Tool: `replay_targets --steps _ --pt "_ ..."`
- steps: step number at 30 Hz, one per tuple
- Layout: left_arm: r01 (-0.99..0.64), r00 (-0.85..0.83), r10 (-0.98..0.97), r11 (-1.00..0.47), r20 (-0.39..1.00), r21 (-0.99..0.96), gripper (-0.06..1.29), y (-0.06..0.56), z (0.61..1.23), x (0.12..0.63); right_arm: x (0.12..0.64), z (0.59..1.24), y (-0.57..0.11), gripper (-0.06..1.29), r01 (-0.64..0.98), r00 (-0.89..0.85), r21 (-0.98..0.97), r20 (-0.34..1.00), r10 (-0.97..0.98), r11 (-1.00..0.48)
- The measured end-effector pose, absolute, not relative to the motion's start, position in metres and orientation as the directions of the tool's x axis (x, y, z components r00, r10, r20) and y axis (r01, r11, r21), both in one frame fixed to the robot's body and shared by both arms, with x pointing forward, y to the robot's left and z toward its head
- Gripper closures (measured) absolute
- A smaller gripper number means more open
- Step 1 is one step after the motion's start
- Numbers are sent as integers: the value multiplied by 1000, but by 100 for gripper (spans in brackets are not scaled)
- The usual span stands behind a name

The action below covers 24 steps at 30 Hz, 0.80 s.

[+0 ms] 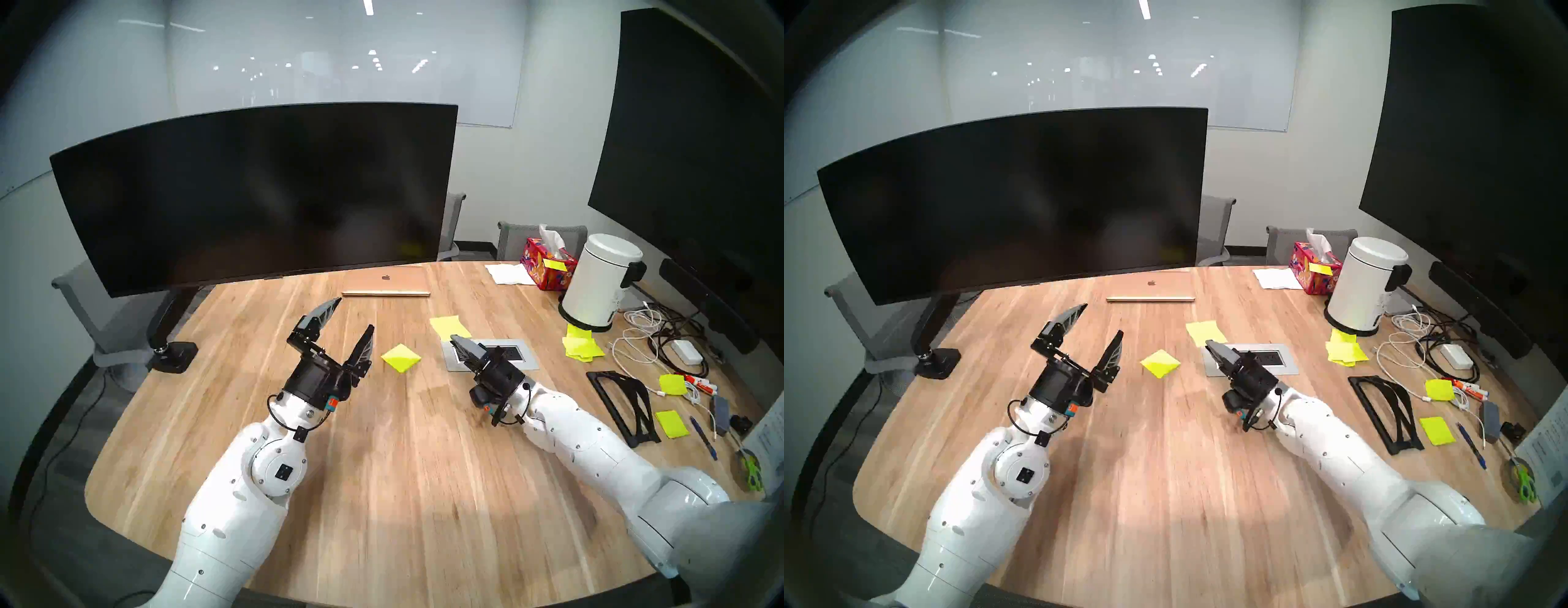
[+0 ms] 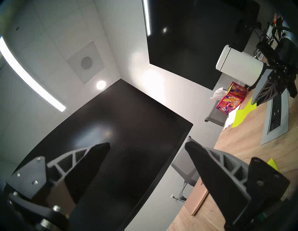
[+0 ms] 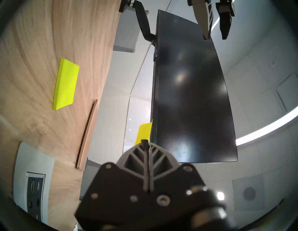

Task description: Peel one sticky note off the pad and stick it onto the monitor, then press it flat

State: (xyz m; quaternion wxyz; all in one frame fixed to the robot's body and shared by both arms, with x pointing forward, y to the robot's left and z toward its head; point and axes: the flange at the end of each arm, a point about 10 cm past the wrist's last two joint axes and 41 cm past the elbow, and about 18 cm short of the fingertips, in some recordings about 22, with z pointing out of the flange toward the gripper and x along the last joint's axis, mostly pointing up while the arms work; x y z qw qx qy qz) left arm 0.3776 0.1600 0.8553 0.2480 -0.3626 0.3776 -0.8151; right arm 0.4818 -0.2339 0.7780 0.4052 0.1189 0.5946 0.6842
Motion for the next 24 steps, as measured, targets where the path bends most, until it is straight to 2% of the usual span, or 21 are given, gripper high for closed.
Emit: replay_targets --steps 11,24 --pt "132 -617 -674 -598 407 -791 -3 159 856 378 485 793 -223 125 -485 -614 873 -385 689 57" --pt "131 -621 -667 -606 412 -784 -3 159 858 378 505 790 -233 125 -443 -556 890 -369 745 110"
